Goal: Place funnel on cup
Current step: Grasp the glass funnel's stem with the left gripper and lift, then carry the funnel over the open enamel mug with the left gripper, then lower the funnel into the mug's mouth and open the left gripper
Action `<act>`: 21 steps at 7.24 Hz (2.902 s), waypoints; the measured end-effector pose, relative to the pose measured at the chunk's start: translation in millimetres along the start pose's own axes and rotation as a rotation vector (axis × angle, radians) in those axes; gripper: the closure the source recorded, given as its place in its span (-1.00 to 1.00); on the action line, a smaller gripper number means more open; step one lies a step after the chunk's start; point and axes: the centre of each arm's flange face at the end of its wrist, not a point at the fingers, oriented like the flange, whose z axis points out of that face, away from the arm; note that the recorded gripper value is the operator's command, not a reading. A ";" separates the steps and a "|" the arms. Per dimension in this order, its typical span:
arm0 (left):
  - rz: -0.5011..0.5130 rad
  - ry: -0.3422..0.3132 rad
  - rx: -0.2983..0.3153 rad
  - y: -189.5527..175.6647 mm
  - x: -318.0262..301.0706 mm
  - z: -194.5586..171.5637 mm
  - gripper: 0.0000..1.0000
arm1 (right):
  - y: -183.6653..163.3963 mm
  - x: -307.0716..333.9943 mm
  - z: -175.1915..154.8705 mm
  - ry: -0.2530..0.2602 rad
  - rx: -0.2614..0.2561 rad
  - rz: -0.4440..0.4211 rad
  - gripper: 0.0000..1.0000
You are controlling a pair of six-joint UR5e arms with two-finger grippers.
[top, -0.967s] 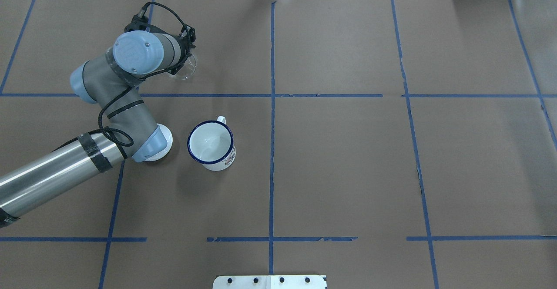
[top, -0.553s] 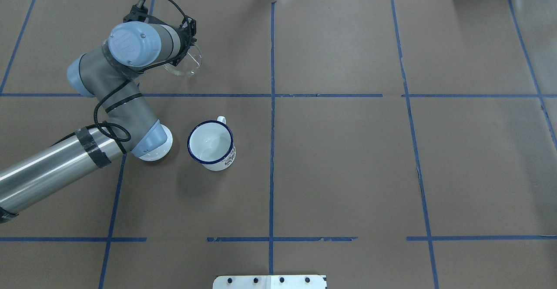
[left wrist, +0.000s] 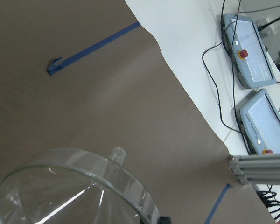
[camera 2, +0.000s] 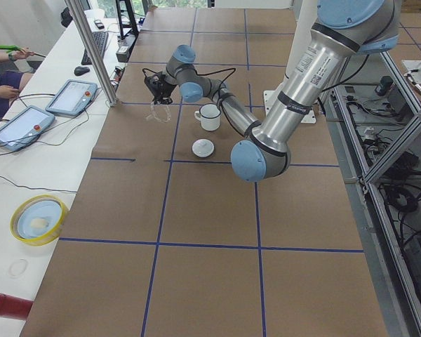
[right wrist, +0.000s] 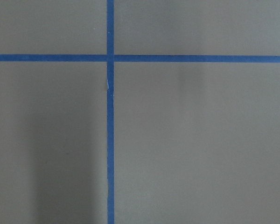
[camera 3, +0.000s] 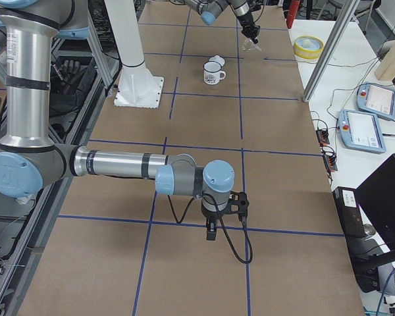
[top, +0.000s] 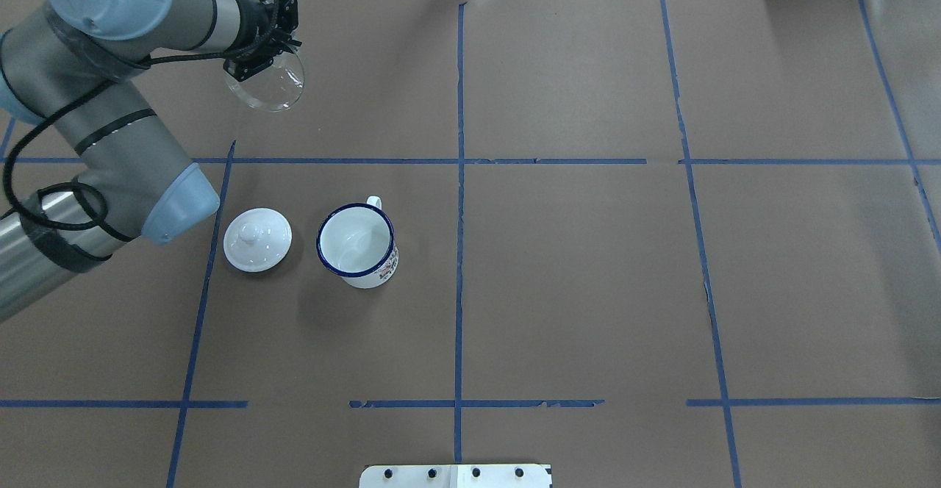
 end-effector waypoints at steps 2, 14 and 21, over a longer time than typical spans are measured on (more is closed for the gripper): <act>0.091 -0.104 -0.074 21.6 -0.3 -56.8 1.00 | 0.0 0.0 0.0 0.000 0.000 0.000 -1.00; 0.502 -0.362 -0.302 229.0 5.3 -14.8 1.00 | 0.0 0.0 0.0 0.000 0.000 0.000 -1.00; 0.510 -0.380 -0.308 234.0 -1.3 -11.1 -1.00 | 0.0 0.1 0.1 0.000 0.000 0.000 -1.00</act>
